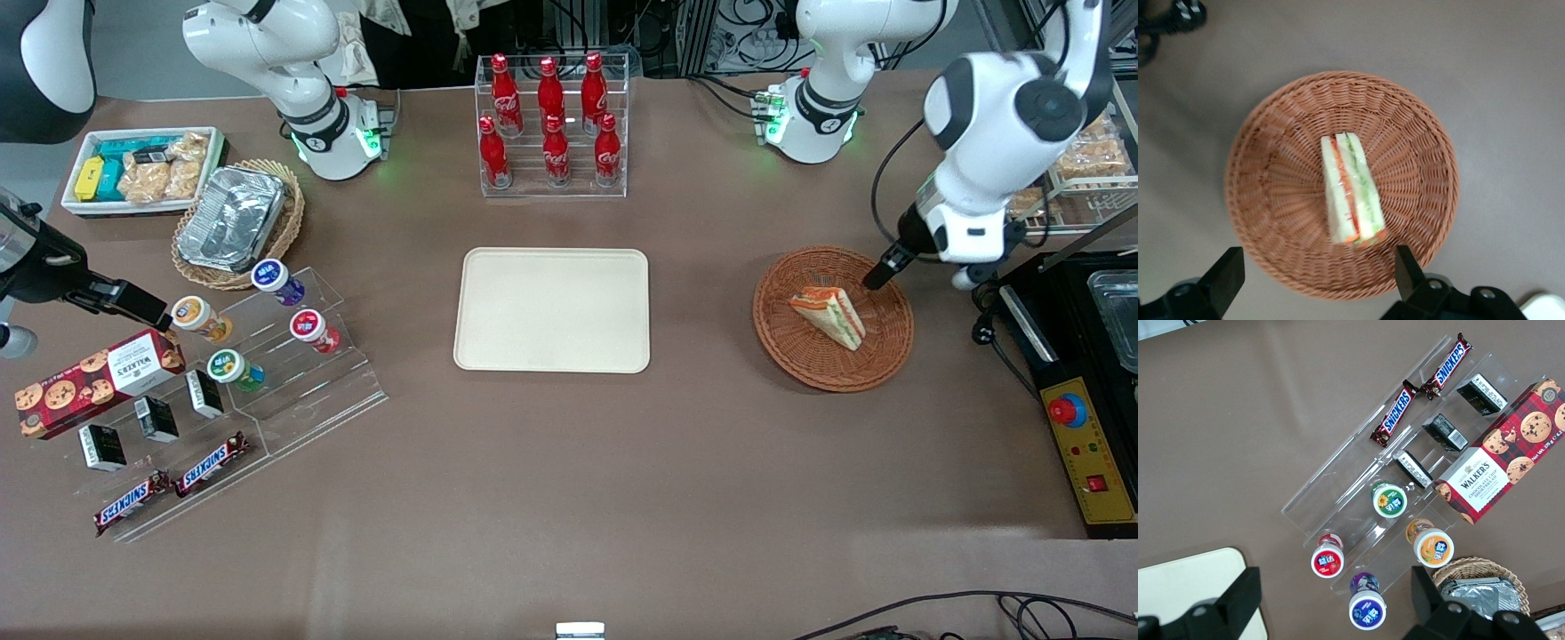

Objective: Place sandwich from basket to tray
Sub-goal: 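Lower the open left gripper around the sandwich's upright edge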

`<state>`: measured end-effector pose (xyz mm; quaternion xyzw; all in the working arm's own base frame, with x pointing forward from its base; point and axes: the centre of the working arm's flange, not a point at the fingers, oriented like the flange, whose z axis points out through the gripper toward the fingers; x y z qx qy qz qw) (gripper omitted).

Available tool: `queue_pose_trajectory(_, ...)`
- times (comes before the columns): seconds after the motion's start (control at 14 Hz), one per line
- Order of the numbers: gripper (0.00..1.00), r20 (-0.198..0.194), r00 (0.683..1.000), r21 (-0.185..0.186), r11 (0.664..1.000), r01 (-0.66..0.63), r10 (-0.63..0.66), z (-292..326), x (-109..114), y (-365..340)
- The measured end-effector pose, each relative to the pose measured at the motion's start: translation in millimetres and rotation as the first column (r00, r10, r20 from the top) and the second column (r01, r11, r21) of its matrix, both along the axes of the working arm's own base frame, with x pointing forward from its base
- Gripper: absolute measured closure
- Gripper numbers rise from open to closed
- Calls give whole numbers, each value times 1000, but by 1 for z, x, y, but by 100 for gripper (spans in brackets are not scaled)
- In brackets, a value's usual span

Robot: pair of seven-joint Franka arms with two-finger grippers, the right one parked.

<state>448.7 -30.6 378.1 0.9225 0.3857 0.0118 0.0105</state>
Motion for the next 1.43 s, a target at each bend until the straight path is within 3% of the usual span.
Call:
queue_pose_trajectory(0.29, 0, -8, 998, -5, 998, -68, 68, -38, 10, -4)
queue_pose_trajectory(0.57, 0, 51, 987, -19, 989, -149, 150, -72, -2, -4)
queue_pose_trajectory(1.43, 0, 40, 981, -24, 982, -187, 188, -89, -5, -21)
